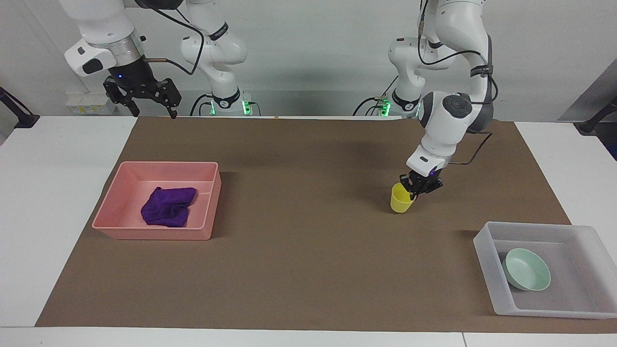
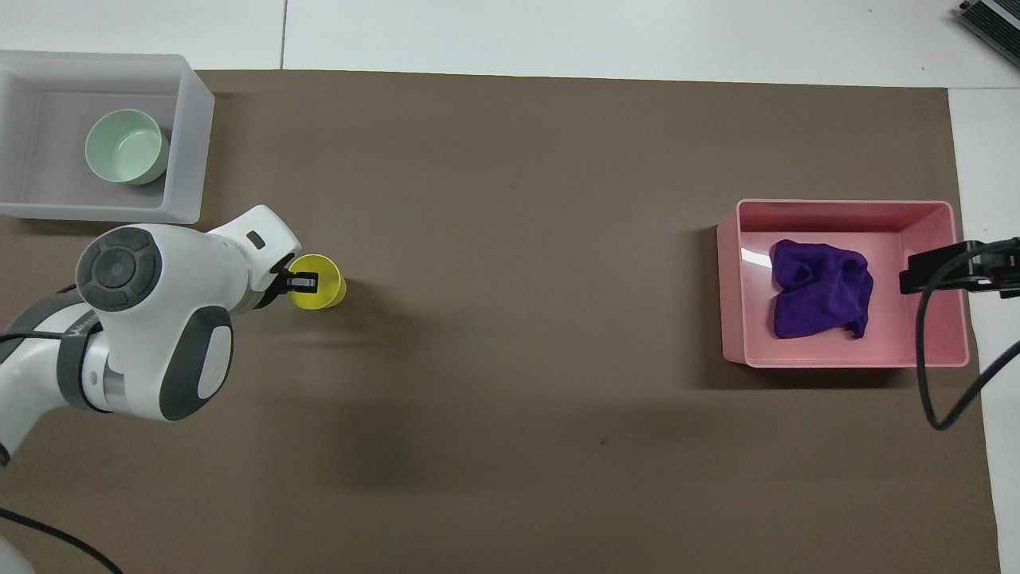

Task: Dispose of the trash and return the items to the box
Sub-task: 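Carry the yellow cup with the left gripper into the clear box, then lower the cup into the green bowl and open the left gripper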

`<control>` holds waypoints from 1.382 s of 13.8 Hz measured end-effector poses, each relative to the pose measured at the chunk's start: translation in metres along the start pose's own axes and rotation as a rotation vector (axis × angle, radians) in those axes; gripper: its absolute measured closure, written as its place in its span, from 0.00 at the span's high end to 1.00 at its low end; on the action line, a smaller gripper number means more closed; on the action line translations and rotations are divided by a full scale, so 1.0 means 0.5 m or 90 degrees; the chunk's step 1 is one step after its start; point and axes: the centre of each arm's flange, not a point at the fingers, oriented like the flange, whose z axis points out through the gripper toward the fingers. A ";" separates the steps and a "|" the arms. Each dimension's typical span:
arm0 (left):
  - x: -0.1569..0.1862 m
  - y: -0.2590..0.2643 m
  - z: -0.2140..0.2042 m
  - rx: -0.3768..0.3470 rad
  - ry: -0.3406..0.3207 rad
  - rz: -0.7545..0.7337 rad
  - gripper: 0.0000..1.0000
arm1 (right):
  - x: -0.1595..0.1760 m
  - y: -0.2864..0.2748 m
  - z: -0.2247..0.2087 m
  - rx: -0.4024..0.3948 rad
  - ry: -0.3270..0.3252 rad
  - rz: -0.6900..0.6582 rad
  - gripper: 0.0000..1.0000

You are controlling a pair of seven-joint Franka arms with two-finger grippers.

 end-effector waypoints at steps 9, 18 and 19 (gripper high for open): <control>0.197 -0.264 -0.205 0.024 0.068 -0.074 0.03 | 0.000 -0.003 0.004 0.000 -0.002 -0.002 1.00; 0.284 -0.555 -0.167 0.058 0.106 -0.144 0.03 | -0.001 -0.018 0.003 0.000 -0.002 0.000 1.00; 0.293 -0.564 -0.138 0.058 0.106 -0.146 0.03 | -0.001 -0.019 0.003 0.000 -0.002 0.000 1.00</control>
